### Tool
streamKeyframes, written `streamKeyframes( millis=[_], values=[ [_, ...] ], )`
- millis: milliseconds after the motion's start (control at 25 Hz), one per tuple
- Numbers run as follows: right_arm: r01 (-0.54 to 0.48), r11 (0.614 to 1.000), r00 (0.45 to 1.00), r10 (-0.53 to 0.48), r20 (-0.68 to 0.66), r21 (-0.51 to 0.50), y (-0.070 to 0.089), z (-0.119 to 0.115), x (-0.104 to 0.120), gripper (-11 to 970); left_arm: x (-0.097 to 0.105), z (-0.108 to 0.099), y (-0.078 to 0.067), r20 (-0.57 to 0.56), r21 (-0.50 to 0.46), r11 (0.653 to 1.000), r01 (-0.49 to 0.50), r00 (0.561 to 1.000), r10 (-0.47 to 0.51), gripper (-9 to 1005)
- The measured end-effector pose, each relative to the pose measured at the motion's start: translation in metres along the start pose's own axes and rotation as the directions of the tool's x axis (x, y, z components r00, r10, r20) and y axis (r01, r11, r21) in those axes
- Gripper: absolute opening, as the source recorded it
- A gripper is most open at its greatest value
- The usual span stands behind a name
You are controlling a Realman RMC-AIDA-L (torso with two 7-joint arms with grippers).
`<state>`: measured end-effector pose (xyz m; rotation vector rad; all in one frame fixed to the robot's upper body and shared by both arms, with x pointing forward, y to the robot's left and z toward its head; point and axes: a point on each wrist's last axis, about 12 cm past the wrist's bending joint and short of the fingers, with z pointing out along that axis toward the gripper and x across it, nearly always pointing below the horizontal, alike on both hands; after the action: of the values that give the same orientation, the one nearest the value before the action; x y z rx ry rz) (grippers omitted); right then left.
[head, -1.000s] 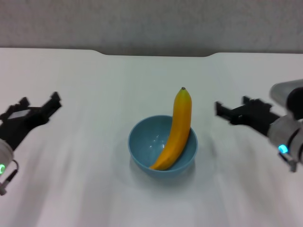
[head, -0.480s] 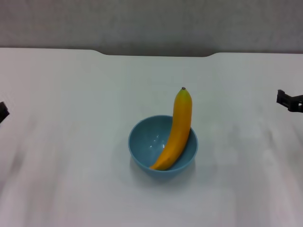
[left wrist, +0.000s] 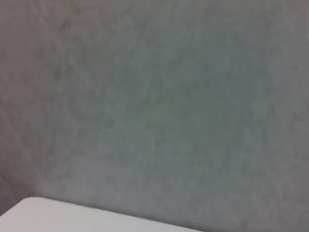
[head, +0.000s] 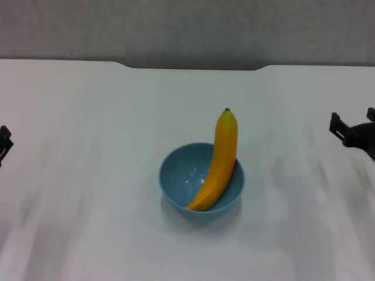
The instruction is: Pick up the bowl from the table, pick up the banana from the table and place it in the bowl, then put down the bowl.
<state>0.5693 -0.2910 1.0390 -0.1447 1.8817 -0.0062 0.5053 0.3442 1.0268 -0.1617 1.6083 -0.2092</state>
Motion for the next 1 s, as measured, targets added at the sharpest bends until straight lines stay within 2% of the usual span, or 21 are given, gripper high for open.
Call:
streamKeyframes(
  millis=[80,440,640,840,1000],
  values=[
    [-0.020,1.000,0.998,0.021,0.055,-0.023,0.004,-0.008,0.015,835,0.007,-0.002,0.001,0.000,0.016,0.999,-0.036,0.999,0.036,884],
    [-0.034,0.996,0.973,0.053,0.223,-0.087,0.004,-0.037,0.037,835,0.016,-0.017,-0.006,0.033,0.070,0.988,-0.135,0.991,0.133,883],
    [0.004,0.995,0.983,0.014,0.186,-0.097,0.002,-0.046,0.053,835,0.030,-0.027,-0.004,-0.038,0.080,0.981,-0.174,0.983,0.178,883],
    [0.008,0.995,0.990,0.006,0.139,-0.100,0.003,-0.055,0.067,835,0.038,-0.027,-0.005,-0.091,0.081,0.981,-0.175,0.979,0.182,883],
    [0.021,0.992,0.996,-0.010,0.086,-0.124,0.008,-0.061,0.079,835,0.049,-0.031,-0.022,-0.132,0.187,0.966,-0.180,0.969,0.207,883]
  ],
)
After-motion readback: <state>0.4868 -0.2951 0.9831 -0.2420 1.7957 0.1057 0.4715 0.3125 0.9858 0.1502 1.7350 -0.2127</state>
